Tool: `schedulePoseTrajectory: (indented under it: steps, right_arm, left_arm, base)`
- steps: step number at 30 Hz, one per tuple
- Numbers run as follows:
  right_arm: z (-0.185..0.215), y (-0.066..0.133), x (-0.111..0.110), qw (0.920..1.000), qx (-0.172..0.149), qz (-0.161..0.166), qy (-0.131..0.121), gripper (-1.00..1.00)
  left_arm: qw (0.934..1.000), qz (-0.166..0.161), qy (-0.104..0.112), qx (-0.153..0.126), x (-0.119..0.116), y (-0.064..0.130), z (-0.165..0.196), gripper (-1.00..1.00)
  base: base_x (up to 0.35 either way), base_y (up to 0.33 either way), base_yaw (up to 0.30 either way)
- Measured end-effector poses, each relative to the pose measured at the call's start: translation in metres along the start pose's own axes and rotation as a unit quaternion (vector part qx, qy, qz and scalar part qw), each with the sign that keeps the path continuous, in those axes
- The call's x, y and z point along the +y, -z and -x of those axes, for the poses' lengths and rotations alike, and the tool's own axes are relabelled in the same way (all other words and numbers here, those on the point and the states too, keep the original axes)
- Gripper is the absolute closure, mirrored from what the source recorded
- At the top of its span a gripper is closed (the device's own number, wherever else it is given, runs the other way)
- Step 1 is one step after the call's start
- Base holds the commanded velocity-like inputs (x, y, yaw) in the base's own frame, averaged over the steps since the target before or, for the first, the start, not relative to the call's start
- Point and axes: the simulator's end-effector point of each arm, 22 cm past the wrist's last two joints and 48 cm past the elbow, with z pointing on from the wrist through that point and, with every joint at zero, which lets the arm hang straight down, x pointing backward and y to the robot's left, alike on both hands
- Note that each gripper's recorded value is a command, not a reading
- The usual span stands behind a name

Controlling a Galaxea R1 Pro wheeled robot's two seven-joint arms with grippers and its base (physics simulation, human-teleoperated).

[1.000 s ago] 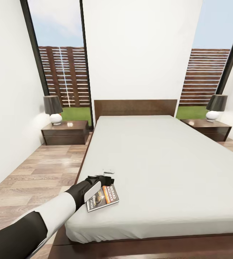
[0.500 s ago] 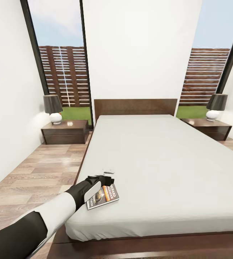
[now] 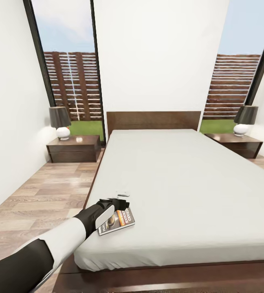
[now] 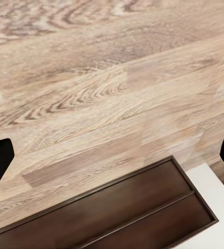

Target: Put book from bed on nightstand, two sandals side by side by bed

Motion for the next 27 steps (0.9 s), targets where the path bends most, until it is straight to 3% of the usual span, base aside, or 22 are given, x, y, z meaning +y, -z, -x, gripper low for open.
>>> schedulePoseTrajectory:
  steps: [7,27]
  right_arm:
    - [0.003,-0.014,0.006,1.0000,0.000,0.000,0.000,-1.00]
    - [0.003,-0.014,0.007,1.0000,0.000,0.001,0.000,-1.00]
  left_arm:
    - [1.0000,0.000,0.000,0.000,0.000,-0.007,-0.014,-1.00]
    - [1.0000,0.000,-0.001,0.000,0.000,-0.007,-0.014,-1.00]
  base:
    - [0.000,0.000,0.000]
    - [0.000,0.000,0.000]
